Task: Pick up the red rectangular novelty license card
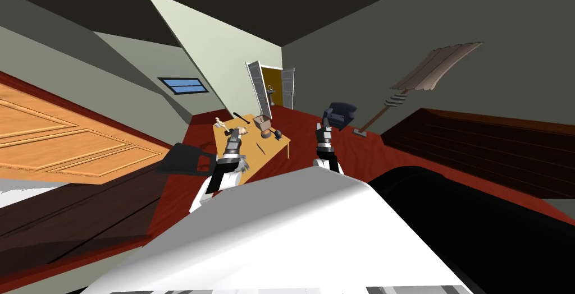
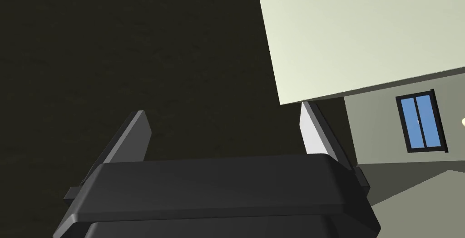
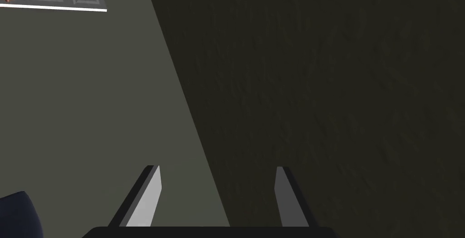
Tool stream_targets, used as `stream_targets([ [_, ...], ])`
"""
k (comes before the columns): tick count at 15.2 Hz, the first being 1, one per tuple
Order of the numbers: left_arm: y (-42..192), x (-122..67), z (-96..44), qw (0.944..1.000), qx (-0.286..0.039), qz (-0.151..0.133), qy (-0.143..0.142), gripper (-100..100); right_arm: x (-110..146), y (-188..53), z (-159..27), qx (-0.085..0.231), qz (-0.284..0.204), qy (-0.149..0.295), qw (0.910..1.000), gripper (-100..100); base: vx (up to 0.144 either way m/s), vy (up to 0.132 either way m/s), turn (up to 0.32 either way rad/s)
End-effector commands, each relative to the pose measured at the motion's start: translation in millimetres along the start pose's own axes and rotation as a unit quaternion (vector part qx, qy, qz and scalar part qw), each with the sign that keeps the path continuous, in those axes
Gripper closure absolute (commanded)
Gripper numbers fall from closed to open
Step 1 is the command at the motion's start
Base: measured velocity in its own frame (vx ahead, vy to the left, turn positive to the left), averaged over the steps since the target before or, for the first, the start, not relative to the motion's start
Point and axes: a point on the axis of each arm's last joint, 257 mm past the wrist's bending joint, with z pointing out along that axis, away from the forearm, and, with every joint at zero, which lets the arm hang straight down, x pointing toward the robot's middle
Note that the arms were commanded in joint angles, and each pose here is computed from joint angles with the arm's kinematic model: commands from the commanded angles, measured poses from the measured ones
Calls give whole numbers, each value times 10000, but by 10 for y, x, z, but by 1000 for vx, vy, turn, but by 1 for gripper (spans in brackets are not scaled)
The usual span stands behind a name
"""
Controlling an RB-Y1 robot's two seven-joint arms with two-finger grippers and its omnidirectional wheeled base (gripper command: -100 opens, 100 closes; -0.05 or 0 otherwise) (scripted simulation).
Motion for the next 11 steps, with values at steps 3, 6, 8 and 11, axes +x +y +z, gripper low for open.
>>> stream_targets([
  [3, 296, 50, 17, 9989, -427, 51, 169, -100, 0, 0, 0, 0, 0, 0, 10000, 0, 14, -2, -87],
  [6, 539, 94, 21, 9965, -767, 96, 308, -100, 0, 0, 0, 0, 0, 0, 10000, 0, 14, -1, -95],
  [8, 749, 125, 21, 9935, -1041, 144, 428, -100, 0, 0, 0, 0, 0, 0, 10000, 0, 16, -2, -114],
  [11, 979, 154, 7, 9890, -1354, 193, 557, -100, 0, 0, 0, 0, 0, 0, 10000, 0, 11, -1, -49],
])
